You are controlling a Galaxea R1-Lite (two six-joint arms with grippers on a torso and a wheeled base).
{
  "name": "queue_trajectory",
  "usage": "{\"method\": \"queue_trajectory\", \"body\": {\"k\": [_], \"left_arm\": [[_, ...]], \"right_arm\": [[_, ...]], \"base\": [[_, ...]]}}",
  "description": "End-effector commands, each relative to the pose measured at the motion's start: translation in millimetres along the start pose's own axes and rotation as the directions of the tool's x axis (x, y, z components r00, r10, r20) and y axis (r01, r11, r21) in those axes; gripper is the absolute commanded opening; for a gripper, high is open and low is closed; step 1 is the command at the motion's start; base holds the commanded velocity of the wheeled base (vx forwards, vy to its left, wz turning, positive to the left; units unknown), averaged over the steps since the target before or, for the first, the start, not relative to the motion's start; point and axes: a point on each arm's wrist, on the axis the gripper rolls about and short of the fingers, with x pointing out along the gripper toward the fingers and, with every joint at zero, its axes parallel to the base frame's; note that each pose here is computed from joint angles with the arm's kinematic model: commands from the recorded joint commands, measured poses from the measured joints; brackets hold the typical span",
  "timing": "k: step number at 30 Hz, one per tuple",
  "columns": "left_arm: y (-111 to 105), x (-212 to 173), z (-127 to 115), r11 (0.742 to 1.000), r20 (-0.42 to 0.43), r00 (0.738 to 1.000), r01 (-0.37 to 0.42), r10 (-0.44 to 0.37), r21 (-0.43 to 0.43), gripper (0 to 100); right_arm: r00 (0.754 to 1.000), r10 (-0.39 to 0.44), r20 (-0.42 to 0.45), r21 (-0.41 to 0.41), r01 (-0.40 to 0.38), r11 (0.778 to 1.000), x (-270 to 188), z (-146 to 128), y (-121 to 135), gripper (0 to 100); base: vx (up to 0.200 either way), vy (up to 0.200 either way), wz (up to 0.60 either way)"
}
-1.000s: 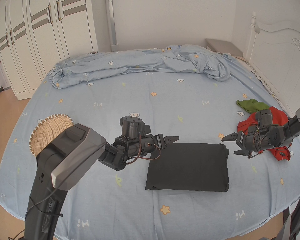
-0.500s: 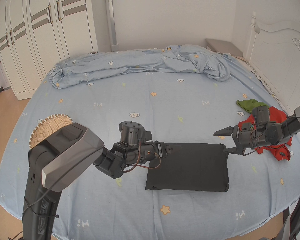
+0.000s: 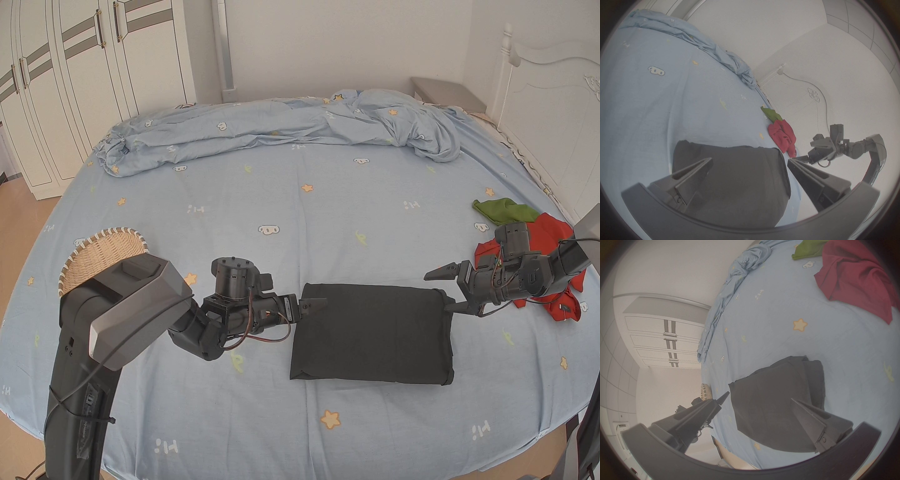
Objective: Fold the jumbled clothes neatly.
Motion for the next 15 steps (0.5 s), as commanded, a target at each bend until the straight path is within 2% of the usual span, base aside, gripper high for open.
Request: {"method": "queue_trajectory", "body": {"k": [1, 6, 9, 12, 15], "left_arm": [[-4, -17, 23, 1.000, 0.065, 0.998, 0.005, -0.006, 0.016, 100], [-8, -35, 29, 1.000, 0.080, 0.997, -0.004, 0.003, 0.015, 100], [-2, -37, 18, 1.000, 0.047, 0.999, -0.022, 0.022, -0.003, 100], [8, -39, -4, 0.998, -0.005, 0.999, -0.048, 0.047, -0.044, 100], [10, -45, -16, 0.995, -0.015, 0.999, -0.053, 0.052, -0.086, 100]], "right_arm": [[1.000, 0.019, 0.011, -0.016, -0.019, 1.000, -19, -7, 12, 100], [0.999, 0.026, 0.022, -0.033, -0.026, 0.999, -39, -18, 21, 100], [1.000, 0.013, 0.017, -0.019, -0.013, 1.000, -45, -23, 15, 100], [1.000, -0.002, 0.008, -0.025, 0.003, 1.000, -48, -25, 3, 100], [1.000, -0.003, 0.017, -0.024, 0.003, 1.000, -54, -25, -1, 100]], "base": [[0.000, 0.000, 0.00], [0.000, 0.000, 0.00], [0.000, 0.000, 0.00], [0.000, 0.000, 0.00], [0.000, 0.000, 0.00]]}}
